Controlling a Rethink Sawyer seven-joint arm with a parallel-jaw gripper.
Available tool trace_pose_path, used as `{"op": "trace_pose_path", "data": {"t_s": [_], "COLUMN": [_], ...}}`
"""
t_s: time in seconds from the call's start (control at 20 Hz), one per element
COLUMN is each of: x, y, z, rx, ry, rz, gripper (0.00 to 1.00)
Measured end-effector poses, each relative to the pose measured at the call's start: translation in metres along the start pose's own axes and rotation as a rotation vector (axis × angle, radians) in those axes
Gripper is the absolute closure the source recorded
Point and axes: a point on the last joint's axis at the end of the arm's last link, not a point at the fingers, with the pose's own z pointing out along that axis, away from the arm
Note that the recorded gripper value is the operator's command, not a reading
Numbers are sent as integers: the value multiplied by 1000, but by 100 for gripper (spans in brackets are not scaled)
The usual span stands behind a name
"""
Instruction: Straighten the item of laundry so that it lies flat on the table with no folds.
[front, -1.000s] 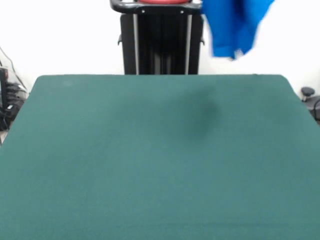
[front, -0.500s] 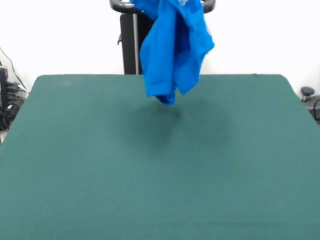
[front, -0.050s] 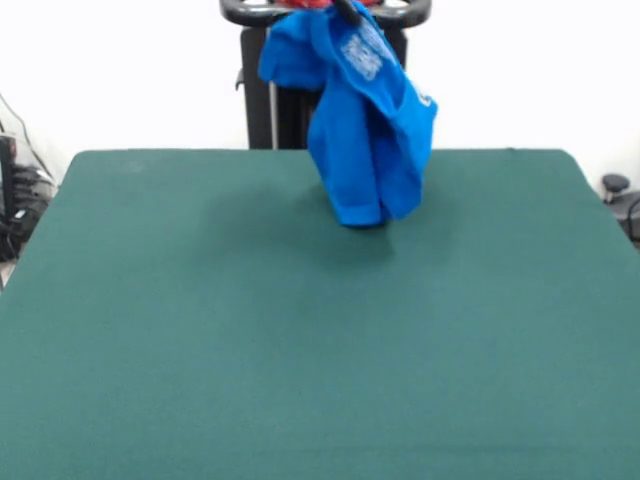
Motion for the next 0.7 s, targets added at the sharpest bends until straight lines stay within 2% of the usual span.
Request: {"op": "trace_pose_path", "data": {"t_s": [0.2,0.45,0.6,0.7], "x": [11,24,12,-5], "y": [6,10,16,19], "z": [21,38,52,64], "rx": [25,58,89,105], "ry": [72,133,148,118], "rz": [-56,-82,-93,-100], "gripper": [100,100,100,100]}}
